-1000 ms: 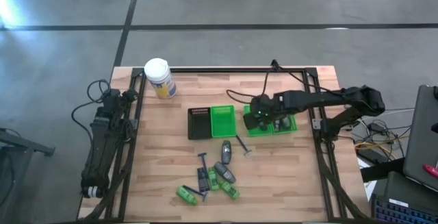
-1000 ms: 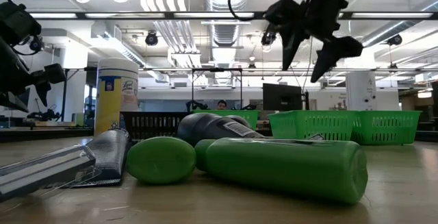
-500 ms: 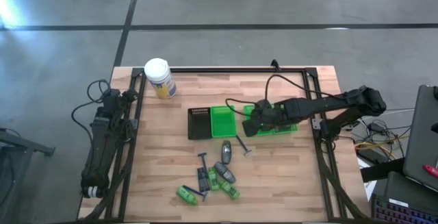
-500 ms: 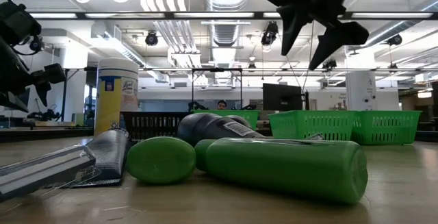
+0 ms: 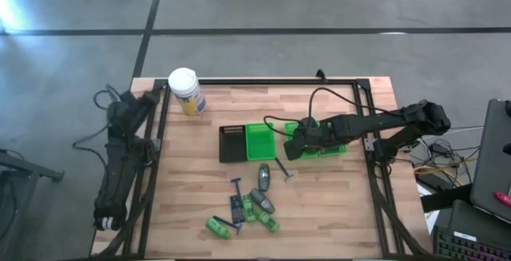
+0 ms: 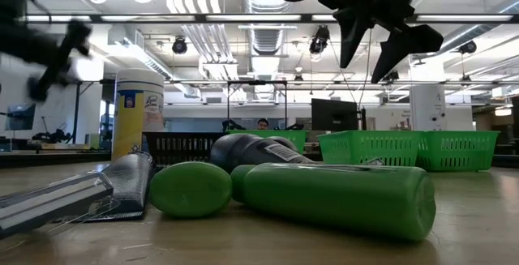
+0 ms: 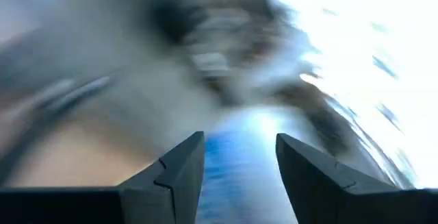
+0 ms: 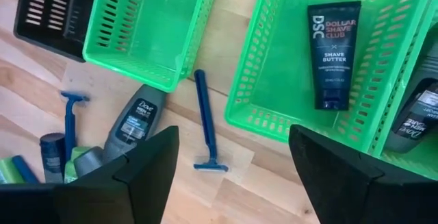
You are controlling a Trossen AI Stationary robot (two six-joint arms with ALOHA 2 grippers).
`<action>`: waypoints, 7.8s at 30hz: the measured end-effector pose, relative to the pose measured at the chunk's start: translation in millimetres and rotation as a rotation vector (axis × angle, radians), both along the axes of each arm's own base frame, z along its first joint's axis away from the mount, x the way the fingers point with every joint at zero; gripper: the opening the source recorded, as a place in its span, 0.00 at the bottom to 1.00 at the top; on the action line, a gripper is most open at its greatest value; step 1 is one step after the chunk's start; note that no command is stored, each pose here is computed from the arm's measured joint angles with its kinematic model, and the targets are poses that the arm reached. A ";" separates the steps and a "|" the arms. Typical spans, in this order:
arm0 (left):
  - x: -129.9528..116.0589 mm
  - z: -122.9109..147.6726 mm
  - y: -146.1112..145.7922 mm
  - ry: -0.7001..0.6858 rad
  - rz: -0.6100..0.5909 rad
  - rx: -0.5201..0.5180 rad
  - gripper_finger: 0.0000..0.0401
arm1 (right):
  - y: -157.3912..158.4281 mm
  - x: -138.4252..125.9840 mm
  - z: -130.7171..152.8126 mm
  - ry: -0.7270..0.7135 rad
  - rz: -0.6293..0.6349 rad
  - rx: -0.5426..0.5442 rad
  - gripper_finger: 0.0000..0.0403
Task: Pick & Place Travel size toiletries
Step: Put the green shampoo into the black bin
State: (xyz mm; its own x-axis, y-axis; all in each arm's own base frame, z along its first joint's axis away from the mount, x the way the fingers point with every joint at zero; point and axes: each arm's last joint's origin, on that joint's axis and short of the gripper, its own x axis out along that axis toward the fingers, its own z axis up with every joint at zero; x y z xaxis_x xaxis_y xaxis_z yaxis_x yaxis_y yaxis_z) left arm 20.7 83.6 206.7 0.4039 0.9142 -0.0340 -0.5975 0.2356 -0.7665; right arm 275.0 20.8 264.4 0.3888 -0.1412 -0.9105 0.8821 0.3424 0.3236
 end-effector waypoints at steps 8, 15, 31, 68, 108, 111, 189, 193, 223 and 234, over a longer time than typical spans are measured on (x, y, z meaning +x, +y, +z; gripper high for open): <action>9.5 65.8 -19.2 0.082 -0.340 0.315 0.46 | -0.4 -0.2 -0.1 0.006 0.025 -0.016 0.66; 28.9 117.9 -15.2 0.183 -0.629 0.330 0.46 | -1.1 -0.3 -0.2 0.011 0.039 -0.023 0.70; 141.1 74.1 -126.4 1.122 -1.162 0.410 0.46 | -1.7 -0.7 -0.5 0.015 0.027 -0.019 0.76; 189.2 3.1 -252.6 1.133 -1.990 0.643 0.58 | 28.0 -17.8 -5.4 0.186 0.368 0.046 0.91; 236.6 -48.7 -303.7 1.494 -2.055 0.418 0.59 | 51.7 -39.5 -6.8 0.339 0.530 -0.120 0.91; 236.1 -48.6 -303.8 1.489 -2.070 0.402 0.54 | 51.6 -39.5 -6.8 0.339 0.529 -0.126 0.91; 250.8 48.0 -201.6 0.876 -1.481 0.206 0.52 | 31.5 -90.7 20.4 0.173 0.285 -0.199 0.91; 263.4 33.8 -231.5 1.059 -1.674 0.368 0.52 | 31.6 -90.6 20.4 0.173 0.285 -0.194 0.91; 363.5 -24.8 -237.4 1.459 -2.251 0.993 0.52 | 32.7 -91.7 16.8 0.189 0.284 -0.146 0.91; 369.3 -37.0 -235.2 1.464 -2.254 0.974 0.45 | 31.9 -94.5 6.2 0.227 0.279 -0.145 0.91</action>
